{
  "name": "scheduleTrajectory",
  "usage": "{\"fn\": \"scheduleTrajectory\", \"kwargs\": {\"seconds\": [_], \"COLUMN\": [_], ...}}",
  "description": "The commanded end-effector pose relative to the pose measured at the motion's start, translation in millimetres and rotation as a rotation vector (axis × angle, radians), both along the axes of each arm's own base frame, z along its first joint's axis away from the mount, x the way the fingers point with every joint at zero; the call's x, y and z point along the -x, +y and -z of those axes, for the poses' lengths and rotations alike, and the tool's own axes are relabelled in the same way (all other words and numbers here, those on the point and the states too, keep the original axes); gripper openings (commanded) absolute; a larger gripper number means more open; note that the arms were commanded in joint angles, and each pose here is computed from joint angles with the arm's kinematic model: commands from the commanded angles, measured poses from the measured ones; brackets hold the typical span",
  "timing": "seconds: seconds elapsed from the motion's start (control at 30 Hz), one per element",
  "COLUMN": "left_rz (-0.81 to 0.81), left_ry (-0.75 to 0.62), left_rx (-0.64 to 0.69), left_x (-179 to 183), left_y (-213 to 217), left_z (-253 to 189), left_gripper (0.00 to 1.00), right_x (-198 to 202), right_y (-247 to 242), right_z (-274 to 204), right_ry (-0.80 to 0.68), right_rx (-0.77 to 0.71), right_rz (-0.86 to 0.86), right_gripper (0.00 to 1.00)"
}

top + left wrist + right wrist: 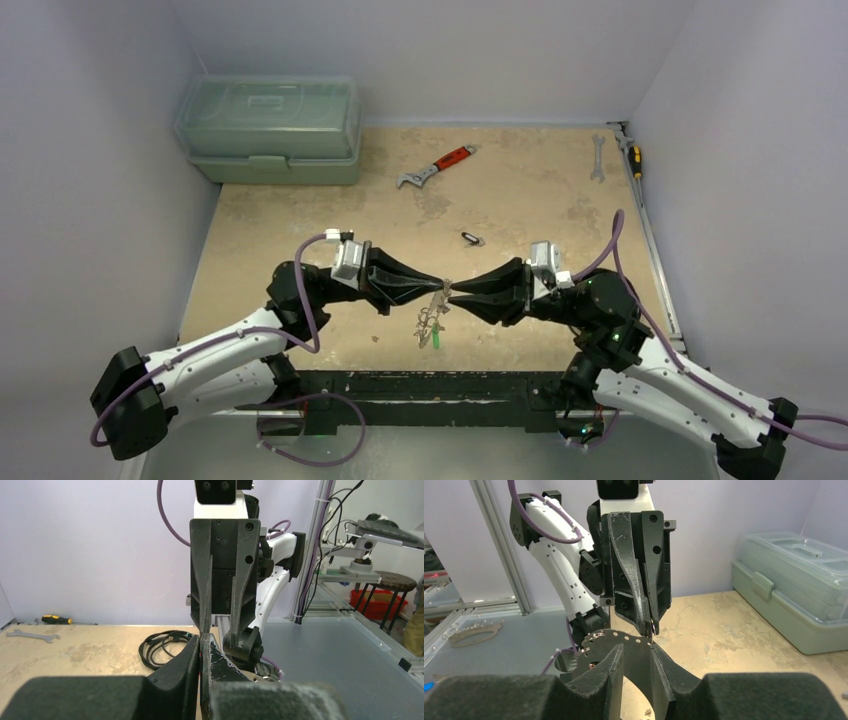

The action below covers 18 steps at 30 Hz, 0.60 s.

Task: Put the keys on the keyring

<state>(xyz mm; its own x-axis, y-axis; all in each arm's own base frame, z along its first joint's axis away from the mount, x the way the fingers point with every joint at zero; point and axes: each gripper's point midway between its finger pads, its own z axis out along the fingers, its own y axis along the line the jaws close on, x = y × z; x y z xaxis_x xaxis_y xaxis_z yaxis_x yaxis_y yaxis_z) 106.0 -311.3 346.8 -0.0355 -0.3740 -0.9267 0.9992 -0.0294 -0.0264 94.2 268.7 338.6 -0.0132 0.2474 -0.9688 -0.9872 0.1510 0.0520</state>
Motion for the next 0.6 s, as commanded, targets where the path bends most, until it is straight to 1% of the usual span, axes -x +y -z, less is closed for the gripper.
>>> {"fn": "scheduleTrajectory", "kwargs": {"seconds": [0.0, 0.3, 0.57], "left_rz": [0.021, 0.046, 0.043], "left_ry": [-0.028, 0.022, 0.029], "left_rx": [0.170, 0.320, 0.348], "left_x": [9, 13, 9], "left_y": [12, 25, 24], "left_z": [-35, -48, -49], "left_gripper": [0.00, 0.00, 0.00], "right_x": [-3, -14, -11], "right_y": [-1, 3, 12], "right_z": [-19, -18, -17], "right_ry": [-0.015, 0.030, 0.068], "right_rx": [-0.065, -0.088, -0.117], "right_rz": [0.014, 0.055, 0.003], "right_gripper": [0.28, 0.24, 0.23]}}
